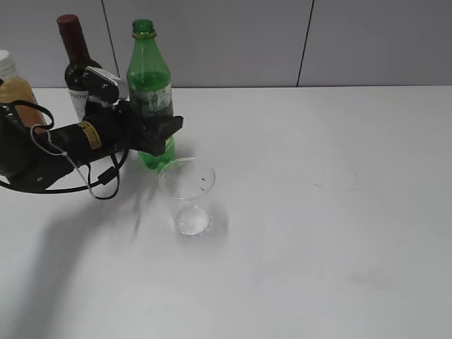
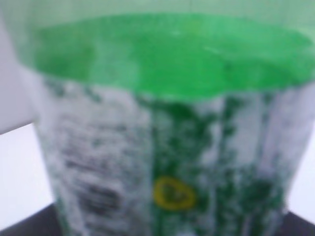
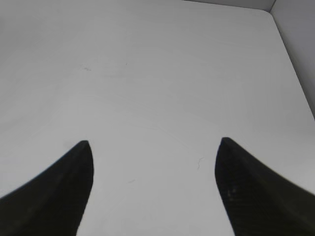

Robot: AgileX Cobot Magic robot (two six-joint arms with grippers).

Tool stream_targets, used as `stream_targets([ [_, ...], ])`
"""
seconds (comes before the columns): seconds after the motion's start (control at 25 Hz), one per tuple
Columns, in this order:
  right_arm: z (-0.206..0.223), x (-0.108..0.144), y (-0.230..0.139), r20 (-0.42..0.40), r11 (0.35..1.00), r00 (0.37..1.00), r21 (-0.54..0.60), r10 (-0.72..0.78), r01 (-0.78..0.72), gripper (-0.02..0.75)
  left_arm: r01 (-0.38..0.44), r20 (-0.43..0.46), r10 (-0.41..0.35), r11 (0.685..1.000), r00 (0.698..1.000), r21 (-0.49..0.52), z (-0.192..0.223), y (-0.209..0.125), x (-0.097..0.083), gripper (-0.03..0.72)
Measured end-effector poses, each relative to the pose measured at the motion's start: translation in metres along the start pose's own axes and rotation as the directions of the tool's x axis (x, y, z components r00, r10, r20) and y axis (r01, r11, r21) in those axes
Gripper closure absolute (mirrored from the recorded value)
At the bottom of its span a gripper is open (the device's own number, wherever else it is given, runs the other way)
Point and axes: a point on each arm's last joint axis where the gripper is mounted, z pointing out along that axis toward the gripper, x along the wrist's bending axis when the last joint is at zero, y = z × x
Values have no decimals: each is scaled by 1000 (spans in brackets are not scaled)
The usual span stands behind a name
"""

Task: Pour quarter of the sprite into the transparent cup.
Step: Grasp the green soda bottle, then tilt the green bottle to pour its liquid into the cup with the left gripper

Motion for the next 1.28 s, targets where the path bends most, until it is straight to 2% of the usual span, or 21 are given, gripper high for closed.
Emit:
stream_targets([
  [0.4, 0, 0, 0, 0, 1000, 1000, 0, 0, 0, 144, 17, -69, -15, 999, 998, 30, -48, 14, -15, 246],
  [0.6, 0, 0, 0, 0, 1000, 1000, 0, 0, 0, 144, 54, -171, -60, 998, 983, -36, -82, 20, -20, 246],
  [0.76, 0, 0, 0, 0, 1000, 1000, 0, 0, 0, 144, 37, -256, -43, 999, 966, -25, -113, 17, -27, 246],
  [0.92, 0, 0, 0, 0, 1000, 1000, 0, 0, 0, 144, 24, -364, -17, 1000, 931, 16, -142, 15, -29, 246],
  [1.12, 0, 0, 0, 0, 1000, 1000, 0, 0, 0, 144, 30, -497, -16, 999, 868, 21, -171, 19, -28, 246],
  [1.28, 0, 0, 0, 0, 1000, 1000, 0, 0, 0, 144, -29, -559, 54, 998, 827, 53, -179, 24, -36, 246],
])
